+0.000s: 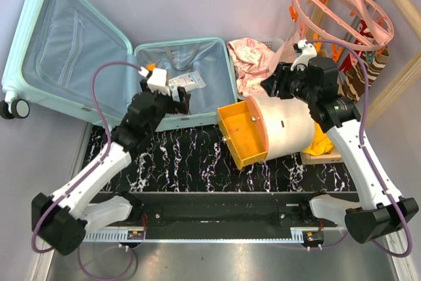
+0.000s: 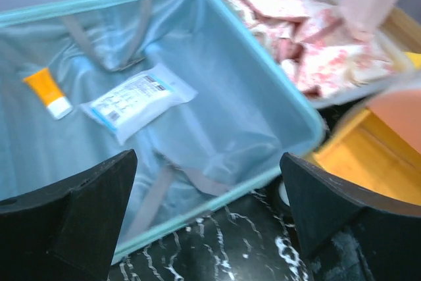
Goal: Open, take out, and arrange the luggage
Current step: Open the drawer in the storage box, then pick up the personal item from the luggage.
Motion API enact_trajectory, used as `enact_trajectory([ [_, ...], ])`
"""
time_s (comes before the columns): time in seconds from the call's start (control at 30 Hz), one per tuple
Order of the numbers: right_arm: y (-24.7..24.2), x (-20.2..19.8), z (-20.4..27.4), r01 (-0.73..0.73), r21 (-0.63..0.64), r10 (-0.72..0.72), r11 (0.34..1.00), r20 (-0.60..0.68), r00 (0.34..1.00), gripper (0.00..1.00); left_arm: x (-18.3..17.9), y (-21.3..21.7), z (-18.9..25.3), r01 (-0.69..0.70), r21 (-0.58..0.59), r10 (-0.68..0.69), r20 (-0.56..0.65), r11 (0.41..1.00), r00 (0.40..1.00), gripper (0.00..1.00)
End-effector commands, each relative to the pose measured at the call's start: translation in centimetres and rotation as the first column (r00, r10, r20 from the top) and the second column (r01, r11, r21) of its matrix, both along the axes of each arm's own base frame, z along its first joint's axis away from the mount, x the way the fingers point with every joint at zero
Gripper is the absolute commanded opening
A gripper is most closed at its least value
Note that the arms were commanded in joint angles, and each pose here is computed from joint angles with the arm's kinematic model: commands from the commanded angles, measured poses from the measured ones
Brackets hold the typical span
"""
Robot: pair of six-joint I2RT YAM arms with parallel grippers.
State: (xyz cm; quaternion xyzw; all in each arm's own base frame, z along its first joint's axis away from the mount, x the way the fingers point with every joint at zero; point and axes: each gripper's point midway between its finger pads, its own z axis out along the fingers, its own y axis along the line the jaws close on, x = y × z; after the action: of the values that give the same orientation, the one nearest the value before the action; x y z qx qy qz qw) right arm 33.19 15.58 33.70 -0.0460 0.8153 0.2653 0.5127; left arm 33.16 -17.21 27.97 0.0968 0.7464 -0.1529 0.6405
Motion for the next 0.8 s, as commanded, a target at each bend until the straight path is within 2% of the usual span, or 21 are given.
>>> enact_trajectory([
  [0.0, -0.5, 1.2, 1.1, 0.009, -0.069, -0.004, 0.998, 0.074, 0.997, 0.55, 4.6, 3.1, 1.7, -0.101, -0.054, 0.101, -0.013, 0.993, 0.995, 0.99],
  [0.03, -1.1, 1.6, 0.7, 0.04, -0.089, -0.032, 0.995, 0.082, 0.996, 0.55, 5.6, 3.8, 2.5, -0.132, -0.068, 0.132, -0.007, 0.989, 0.991, 0.99],
  [0.13, -2.0, 2.7, 1.3, 0.116, -0.087, -0.105, 0.989, 0.118, 0.987, 0.54, 9.1, 6.0, 0.7, -0.23, -0.068, 0.226, -0.072, 0.971, 0.972, 0.99],
  [0.23, -1.8, 4.0, 2.4, 0.161, -0.008, -0.158, 0.987, 0.135, 0.978, 0.54, 12.6, 6.9, -0.4, -0.278, -0.06, 0.268, -0.135, 0.959, 0.954, 0.99],
  [0.27, -1.5, 4.6, 2.2, 0.161, 0.007, -0.16, 0.987, 0.123, 0.979, 0.55, 13.6, 6.9, 0.8, -0.288, -0.074, 0.277, -0.133, 0.955, 0.952, 0.99],
  [0.3, -1.1, 4.9, 2.5, 0.16, 0.04, -0.164, 0.986, 0.116, 0.98, 0.54, 15.0, 7.0, -1.4, -0.307, -0.047, 0.293, -0.191, 0.951, 0.937, 0.99],
  [0.47, -1.1, 5.3, 3.3, 0.175, 0.063, -0.182, 0.983, 0.114, 0.977, 0.55, 16.7, 7.7, -6.2, -0.341, 0.035, 0.333, -0.322, 0.94, 0.886, 0.94],
  [0.57, -2.3, 4.9, 2.9, 0.218, 0.016, -0.219, 0.976, 0.107, 0.97, 0.55, 16.7, 8.6, -8.9, -0.352, 0.05, 0.342, -0.405, 0.934, 0.848, 0.91],
  [0.67, -3.9, 4.6, 2.0, 0.28, -0.063, -0.275, 0.958, 0.077, 0.958, 0.55, 16.3, 10.2, -11.5, -0.39, 0.043, 0.357, -0.506, 0.92, 0.785, 0.9],
  [0.77, -4.3, 4.5, 1.5, 0.283, -0.115, -0.278, 0.952, 0.055, 0.959, 0.55, 16.2, 11.4, -12.5, -0.429, 0.052, 0.386, -0.542, 0.902, 0.747, 0.87],
])
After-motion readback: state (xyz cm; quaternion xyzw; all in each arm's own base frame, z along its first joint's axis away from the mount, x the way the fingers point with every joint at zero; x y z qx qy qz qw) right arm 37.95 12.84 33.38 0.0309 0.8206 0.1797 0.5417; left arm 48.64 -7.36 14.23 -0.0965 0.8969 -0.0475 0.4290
